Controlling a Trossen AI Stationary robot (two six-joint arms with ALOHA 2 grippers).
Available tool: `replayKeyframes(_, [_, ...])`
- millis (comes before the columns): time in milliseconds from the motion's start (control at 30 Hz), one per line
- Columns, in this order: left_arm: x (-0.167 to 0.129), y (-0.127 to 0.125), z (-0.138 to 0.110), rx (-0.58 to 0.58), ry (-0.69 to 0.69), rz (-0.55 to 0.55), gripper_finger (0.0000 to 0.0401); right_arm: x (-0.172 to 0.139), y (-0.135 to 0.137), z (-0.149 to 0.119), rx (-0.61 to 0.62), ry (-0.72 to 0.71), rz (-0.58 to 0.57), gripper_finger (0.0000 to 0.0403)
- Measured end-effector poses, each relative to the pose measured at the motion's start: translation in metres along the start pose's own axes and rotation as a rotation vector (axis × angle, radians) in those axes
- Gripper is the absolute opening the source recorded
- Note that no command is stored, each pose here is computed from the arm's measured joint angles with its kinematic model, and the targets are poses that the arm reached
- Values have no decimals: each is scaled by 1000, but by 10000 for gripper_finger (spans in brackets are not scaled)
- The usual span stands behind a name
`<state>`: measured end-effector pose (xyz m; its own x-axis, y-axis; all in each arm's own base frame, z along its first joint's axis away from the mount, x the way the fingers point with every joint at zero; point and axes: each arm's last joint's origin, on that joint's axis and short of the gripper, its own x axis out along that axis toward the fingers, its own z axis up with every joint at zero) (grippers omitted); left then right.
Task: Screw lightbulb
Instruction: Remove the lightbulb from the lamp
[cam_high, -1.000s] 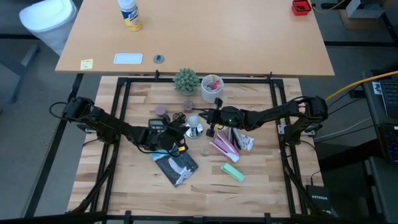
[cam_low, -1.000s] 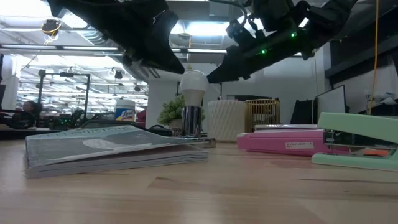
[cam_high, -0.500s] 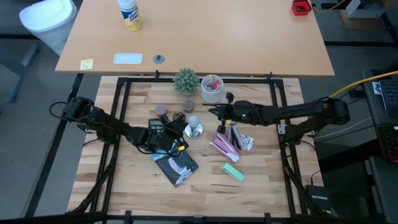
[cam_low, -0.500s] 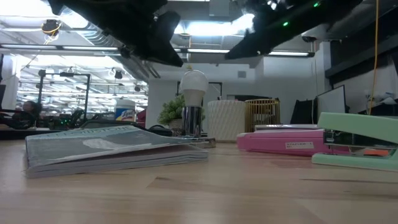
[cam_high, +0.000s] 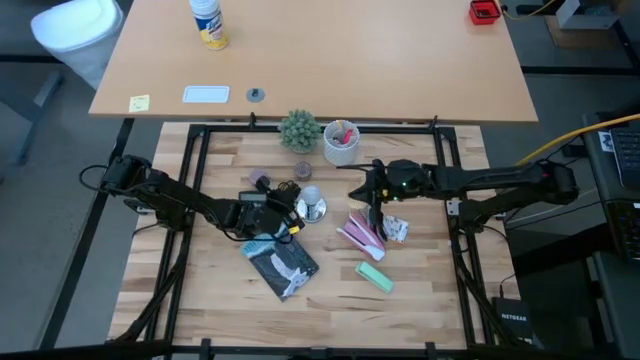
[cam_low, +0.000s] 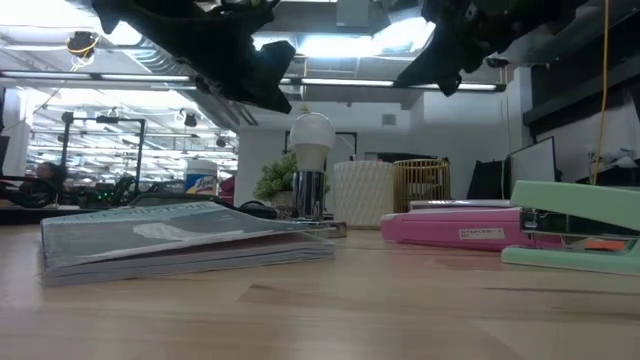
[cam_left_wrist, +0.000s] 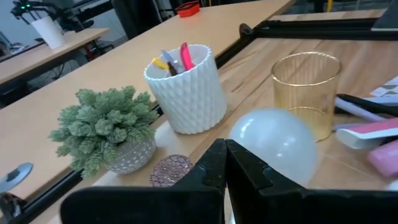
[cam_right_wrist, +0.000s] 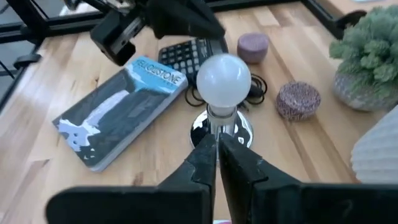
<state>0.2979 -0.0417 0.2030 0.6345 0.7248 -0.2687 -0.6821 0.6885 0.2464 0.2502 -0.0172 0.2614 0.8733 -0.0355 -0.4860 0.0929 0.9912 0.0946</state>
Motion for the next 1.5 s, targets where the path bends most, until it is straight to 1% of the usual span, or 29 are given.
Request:
replayKeyframes(67, [3, 2, 0, 0, 5, 11, 0, 6, 0, -2, 10, 16, -2, 32])
replayKeyframes(133, [5, 4, -1, 10, 15, 21, 0, 13, -1, -6, 34, 39, -2, 50])
replayKeyframes(200, [9, 7, -3, 36, 38, 15, 0, 22, -1, -10, 63, 69, 10, 77])
replayKeyframes(267, [13, 9, -5, 56, 63, -2, 0, 32, -1, -12, 91, 70, 11, 111])
replayKeyframes(400, [21, 16, -6, 41, 87, 7, 0, 55, -2, -16, 155, 43, 14, 177])
replayKeyframes(467, [24, 19, -5, 43, 91, 22, 0, 66, -3, -19, 172, 29, 21, 202])
replayKeyframes(533, [28, 22, -5, 54, 98, 27, 0, 75, -3, -22, 186, 28, 32, 218])
replayKeyframes(733, [38, 28, -5, 31, 134, -58, 0, 98, -5, -35, 192, 39, 30, 227])
replayKeyframes(833, [40, 29, -5, 20, 135, -74, 0, 108, -6, -40, 190, 23, 34, 227])
replayKeyframes(967, [40, 28, -5, 15, 139, -105, 0, 119, -6, -41, 127, -40, 41, 227])
replayKeyframes(1167, [40, 27, -5, -9, 145, -123, 0, 129, -8, -45, 55, -79, 6, 227])
replayKeyframes(1333, [40, 27, -5, -20, 143, -128, 0, 133, -10, -51, 55, -64, -64, 227])
replayKeyframes(1500, [38, 24, -5, -22, 154, -188, 0, 132, -12, -48, 46, -101, -128, 227])
